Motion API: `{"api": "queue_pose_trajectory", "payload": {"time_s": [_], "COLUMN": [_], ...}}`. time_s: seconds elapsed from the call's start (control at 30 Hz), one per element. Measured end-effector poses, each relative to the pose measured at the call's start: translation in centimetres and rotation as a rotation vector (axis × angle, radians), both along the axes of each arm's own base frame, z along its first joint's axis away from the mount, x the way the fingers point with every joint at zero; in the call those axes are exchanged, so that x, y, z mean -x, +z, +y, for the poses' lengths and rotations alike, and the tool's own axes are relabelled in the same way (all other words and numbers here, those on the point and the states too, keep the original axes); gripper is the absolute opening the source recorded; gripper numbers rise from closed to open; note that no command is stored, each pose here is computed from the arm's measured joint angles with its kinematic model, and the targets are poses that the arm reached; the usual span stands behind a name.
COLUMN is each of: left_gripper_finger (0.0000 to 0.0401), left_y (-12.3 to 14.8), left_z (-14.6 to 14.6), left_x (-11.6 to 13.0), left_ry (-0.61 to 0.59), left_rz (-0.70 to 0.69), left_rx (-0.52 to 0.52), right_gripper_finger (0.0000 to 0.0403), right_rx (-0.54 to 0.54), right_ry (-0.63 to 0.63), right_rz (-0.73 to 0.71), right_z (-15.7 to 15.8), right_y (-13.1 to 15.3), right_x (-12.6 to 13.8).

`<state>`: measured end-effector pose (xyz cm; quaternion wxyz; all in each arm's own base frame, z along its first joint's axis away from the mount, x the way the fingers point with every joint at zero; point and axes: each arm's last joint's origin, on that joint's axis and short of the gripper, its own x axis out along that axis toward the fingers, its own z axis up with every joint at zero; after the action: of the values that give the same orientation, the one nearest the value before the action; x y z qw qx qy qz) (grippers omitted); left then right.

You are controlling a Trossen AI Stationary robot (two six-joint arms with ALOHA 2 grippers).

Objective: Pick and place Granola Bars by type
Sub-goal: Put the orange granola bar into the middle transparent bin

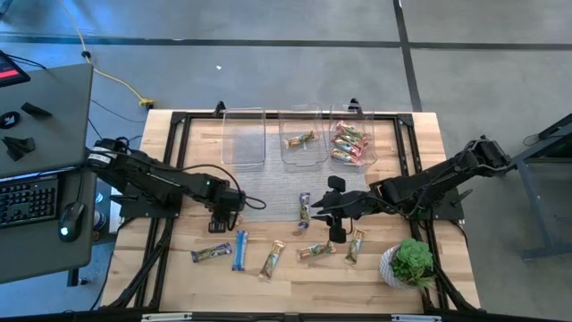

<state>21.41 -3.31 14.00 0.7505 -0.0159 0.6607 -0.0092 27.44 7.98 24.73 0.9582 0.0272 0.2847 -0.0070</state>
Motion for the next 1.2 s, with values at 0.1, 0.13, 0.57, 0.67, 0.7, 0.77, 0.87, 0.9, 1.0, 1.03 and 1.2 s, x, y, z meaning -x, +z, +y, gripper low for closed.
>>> {"api": "queue_pose_trajectory", "payload": {"time_s": [0.1,0.13,0.57,0.67,0.7,0.77,0.87,0.9,1.0,1.03,1.2], "left_gripper_finger": [0.0147,0.0147,0.0147,0.0146,0.0146,0.0146,0.0146,0.0146,0.0146,0.0146,0.0147], "left_y": [0.1,0.1,0.2,0.5,0.6,0.8,0.8,0.8,0.7,0.6,0.5], "left_z": [-0.1,-0.1,-0.1,-0.3,-0.4,-0.4,-0.4,-0.4,-0.4,-0.4,-0.5], "left_x": [-0.4,-0.4,-1.8,-2.7,-2.9,-3.2,-3.2,-3.2,-2.9,-2.8,-2.4], "left_ry": [0.026,0.046,0.240,0.235,0.229,0.213,0.209,0.209,0.196,0.171,0.026], "left_rz": [-0.037,-0.041,-0.186,-0.277,-0.309,-0.341,-0.343,-0.338,-0.309,-0.298,-0.246], "left_rx": [0.023,0.027,0.039,0.083,0.090,0.093,0.092,0.092,0.083,0.076,0.102], "right_gripper_finger": [0.0140,0.0140,0.0140,0.0140,0.0140,0.0140,0.0140,0.0140,0.0140,0.0140,0.0140], "right_rx": [0.000,0.000,0.001,0.001,0.001,0.000,-0.001,-0.001,0.004,0.006,0.007], "right_ry": [0.001,0.000,0.000,0.001,0.001,0.001,0.001,0.001,0.004,0.005,0.006], "right_rz": [0.000,0.000,0.000,0.000,-0.001,-0.004,-0.006,-0.006,-0.006,-0.006,-0.011], "right_z": [0.0,0.0,0.0,0.0,0.0,0.0,0.0,0.0,0.0,0.0,0.0], "right_y": [0.0,0.0,0.0,0.0,0.0,0.0,0.0,0.0,0.0,0.0,0.1], "right_x": [0.0,0.0,0.0,0.0,0.0,0.0,0.0,0.0,0.0,0.0,-0.1]}}
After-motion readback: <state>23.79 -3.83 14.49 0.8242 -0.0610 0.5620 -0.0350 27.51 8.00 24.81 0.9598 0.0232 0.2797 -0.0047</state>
